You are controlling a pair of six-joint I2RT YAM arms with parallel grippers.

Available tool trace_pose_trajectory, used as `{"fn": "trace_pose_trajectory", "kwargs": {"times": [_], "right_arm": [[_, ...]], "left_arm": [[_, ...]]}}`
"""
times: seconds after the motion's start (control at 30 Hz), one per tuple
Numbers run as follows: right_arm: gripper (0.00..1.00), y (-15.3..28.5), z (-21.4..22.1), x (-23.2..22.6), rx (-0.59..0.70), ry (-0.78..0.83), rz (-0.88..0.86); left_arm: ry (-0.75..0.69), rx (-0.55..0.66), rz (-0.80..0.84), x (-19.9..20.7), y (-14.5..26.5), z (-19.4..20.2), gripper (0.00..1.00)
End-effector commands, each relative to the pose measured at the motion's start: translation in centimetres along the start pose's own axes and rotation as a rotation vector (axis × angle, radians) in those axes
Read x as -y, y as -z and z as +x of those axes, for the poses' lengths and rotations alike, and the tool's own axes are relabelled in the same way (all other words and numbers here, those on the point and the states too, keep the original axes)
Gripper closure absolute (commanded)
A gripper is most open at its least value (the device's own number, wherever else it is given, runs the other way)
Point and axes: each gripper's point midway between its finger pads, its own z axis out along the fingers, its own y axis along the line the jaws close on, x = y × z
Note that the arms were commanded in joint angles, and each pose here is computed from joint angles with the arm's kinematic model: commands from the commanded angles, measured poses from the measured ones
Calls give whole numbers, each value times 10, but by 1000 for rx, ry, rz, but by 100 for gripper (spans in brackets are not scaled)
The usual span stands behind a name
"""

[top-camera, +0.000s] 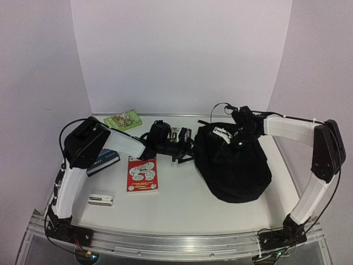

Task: Pack the student bag
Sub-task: Unzip the student bag at the center of the board.

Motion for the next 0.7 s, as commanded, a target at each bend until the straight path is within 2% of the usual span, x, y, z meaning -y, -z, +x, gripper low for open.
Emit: {"fn": "trace_pose_trajectory", "kwargs": {"times": [0.0, 0.17, 0.27, 0.67], "right_arm": [[53, -4, -16, 13, 86, 183, 118], [56, -21, -3, 9, 69, 310, 137], [61, -29, 1, 8, 63, 350, 147], [67, -55, 16, 15, 7, 415, 173]], "left_arm": [[27, 19, 95, 15, -7, -13, 27], [51, 27, 97, 10, -9, -14, 27], [58, 33, 93, 7, -9, -14, 27], [75, 33, 92, 1, -13, -14, 27]]}}
